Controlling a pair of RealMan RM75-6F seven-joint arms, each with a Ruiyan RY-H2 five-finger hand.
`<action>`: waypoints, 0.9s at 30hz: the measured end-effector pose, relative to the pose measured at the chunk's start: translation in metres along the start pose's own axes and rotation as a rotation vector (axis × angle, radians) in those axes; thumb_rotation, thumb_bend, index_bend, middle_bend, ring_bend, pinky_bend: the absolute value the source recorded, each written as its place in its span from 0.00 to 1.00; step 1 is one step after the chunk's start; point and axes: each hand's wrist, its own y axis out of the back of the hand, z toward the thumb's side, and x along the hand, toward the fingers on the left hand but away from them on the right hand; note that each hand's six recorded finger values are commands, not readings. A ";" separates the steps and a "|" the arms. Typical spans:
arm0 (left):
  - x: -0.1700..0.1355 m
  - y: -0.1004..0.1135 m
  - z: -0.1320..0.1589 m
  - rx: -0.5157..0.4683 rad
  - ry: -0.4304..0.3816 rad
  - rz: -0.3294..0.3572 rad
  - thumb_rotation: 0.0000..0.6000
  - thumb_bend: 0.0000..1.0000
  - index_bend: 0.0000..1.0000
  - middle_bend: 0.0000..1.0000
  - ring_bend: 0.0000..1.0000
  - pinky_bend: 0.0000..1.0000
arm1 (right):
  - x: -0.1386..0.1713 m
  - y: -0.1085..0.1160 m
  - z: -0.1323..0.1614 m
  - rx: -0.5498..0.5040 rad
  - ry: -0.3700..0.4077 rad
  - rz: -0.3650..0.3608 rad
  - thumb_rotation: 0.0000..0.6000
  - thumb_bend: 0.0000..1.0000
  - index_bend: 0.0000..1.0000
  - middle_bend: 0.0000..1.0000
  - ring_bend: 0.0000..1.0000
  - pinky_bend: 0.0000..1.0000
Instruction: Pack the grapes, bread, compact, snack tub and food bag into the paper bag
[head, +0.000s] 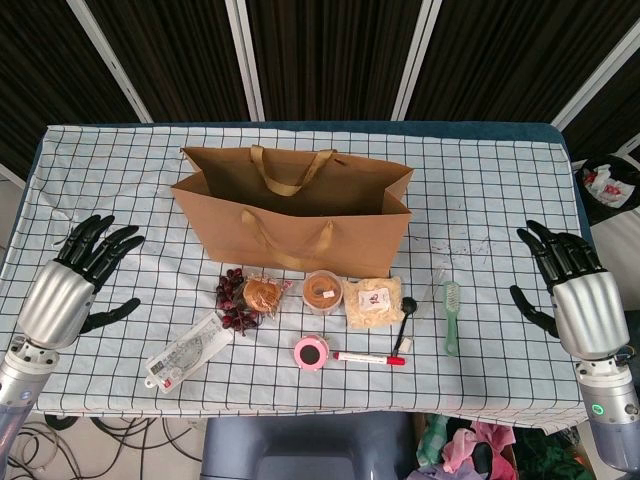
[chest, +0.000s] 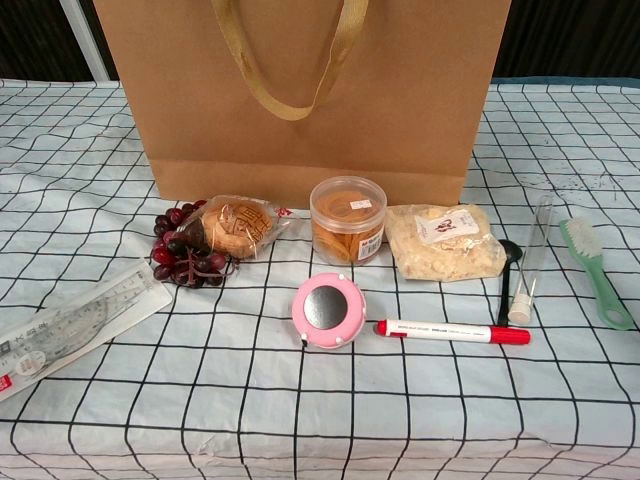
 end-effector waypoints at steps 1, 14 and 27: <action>0.002 0.000 0.001 0.005 -0.002 -0.004 1.00 0.13 0.15 0.14 0.00 0.08 | 0.000 0.000 0.000 -0.002 -0.001 0.003 1.00 0.25 0.13 0.14 0.22 0.22; -0.003 -0.004 0.004 0.007 0.008 -0.043 1.00 0.13 0.15 0.14 0.00 0.08 | 0.009 -0.005 -0.001 -0.011 -0.001 0.031 1.00 0.25 0.13 0.14 0.22 0.22; -0.040 -0.011 -0.018 0.056 0.074 -0.112 1.00 0.13 0.16 0.17 0.01 0.12 | 0.037 0.006 -0.001 -0.017 -0.033 0.037 1.00 0.25 0.13 0.14 0.22 0.22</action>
